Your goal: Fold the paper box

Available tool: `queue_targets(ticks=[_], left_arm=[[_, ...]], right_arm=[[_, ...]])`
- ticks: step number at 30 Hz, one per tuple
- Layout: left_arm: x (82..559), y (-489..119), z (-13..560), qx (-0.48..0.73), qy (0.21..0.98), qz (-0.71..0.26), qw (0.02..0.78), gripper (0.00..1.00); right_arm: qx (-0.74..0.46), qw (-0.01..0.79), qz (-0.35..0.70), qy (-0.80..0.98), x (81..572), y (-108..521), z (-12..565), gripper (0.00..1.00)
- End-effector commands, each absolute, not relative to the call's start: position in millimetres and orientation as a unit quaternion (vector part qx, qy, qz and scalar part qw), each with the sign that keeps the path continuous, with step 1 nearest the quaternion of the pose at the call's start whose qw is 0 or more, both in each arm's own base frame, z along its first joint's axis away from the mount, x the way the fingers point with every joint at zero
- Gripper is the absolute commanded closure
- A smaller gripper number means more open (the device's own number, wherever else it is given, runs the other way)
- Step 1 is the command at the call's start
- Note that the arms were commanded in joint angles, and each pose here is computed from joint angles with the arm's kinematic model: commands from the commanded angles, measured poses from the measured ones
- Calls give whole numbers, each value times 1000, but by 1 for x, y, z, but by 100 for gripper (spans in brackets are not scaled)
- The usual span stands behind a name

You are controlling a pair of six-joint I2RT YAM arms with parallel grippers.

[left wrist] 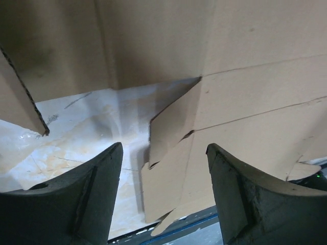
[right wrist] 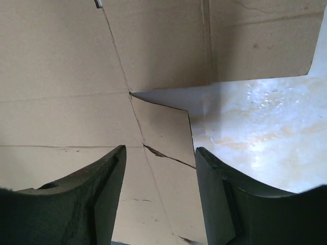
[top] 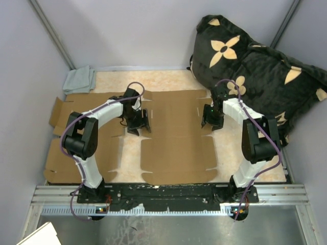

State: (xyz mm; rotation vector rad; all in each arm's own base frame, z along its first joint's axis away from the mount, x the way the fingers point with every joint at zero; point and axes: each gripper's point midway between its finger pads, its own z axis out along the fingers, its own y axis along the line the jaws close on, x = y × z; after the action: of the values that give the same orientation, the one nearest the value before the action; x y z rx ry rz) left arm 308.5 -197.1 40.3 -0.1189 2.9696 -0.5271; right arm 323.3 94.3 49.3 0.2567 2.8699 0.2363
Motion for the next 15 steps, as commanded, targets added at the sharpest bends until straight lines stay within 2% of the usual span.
queue_targets(ticks=[1,15], left_arm=[[324,-215,67,-37,966,-237,100,26],[331,-236,80,-28,951,-293,92,29]], right_arm=[[64,161,138,975,336,112,73,44],[51,175,189,965,343,130,102,47]])
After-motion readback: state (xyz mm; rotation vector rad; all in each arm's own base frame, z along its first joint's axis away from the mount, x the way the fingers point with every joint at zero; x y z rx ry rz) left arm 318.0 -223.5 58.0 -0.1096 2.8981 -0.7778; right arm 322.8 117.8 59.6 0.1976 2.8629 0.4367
